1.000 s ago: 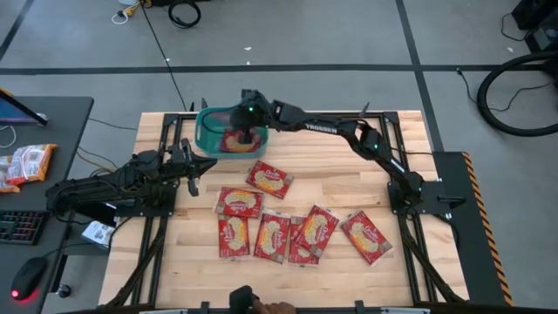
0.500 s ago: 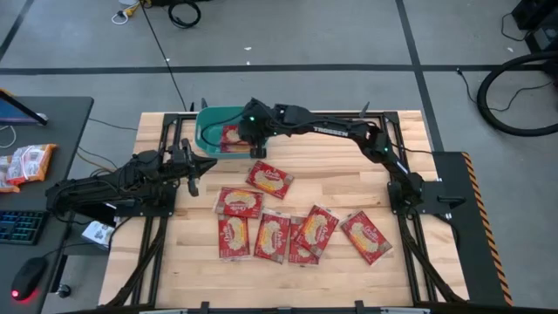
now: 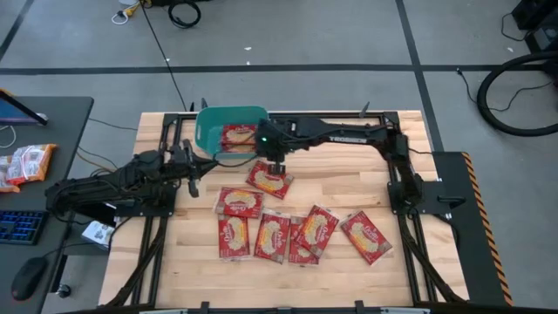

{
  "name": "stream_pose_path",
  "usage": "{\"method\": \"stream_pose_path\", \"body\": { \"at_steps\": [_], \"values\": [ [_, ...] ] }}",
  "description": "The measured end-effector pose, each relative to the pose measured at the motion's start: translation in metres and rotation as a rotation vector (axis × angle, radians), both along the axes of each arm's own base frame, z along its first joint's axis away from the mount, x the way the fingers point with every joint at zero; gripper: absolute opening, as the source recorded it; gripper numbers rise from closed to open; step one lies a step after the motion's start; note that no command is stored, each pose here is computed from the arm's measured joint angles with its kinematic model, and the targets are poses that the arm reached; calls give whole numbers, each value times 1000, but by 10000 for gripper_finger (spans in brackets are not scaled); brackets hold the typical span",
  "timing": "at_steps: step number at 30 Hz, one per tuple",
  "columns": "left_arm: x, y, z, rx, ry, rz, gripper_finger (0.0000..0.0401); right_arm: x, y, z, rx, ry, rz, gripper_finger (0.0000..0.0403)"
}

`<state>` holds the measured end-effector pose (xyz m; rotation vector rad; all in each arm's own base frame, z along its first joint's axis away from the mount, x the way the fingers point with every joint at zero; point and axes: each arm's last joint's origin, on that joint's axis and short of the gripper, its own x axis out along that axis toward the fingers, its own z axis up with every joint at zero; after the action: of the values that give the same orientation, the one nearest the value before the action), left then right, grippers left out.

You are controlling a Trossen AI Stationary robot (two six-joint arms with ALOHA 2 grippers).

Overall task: Sort popcorn bags into baskets
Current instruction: Put the red popcorn bag into the green bin

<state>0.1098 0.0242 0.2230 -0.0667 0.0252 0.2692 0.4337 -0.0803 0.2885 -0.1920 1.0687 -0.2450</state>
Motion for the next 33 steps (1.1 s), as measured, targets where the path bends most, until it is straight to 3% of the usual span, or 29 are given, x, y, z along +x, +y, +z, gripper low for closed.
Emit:
{"method": "stream_pose_path", "body": {
  "at_steps": [7, 16, 20, 25, 30, 33],
  "values": [
    [11, 1, -4, 35, 54, -44, 27, -45, 22, -18, -66, -160, -6, 115],
    [46, 8, -6, -6, -16, -31, 28, -96, 36, -69, -89, -364, 15, 115],
    [63, 11, -13, -70, 107, -51, 28, -114, 38, -77, -99, -405, 17, 114],
    [86, 8, -19, -184, 321, -190, 28, -144, 39, -79, -159, -420, -48, 114],
    [105, -15, -29, -141, 529, -323, 43, -168, 42, -80, -173, -576, -58, 114],
    [115, -31, -26, -115, 596, -312, 78, -178, 44, -87, -144, -661, -41, 114]
  ]
}}
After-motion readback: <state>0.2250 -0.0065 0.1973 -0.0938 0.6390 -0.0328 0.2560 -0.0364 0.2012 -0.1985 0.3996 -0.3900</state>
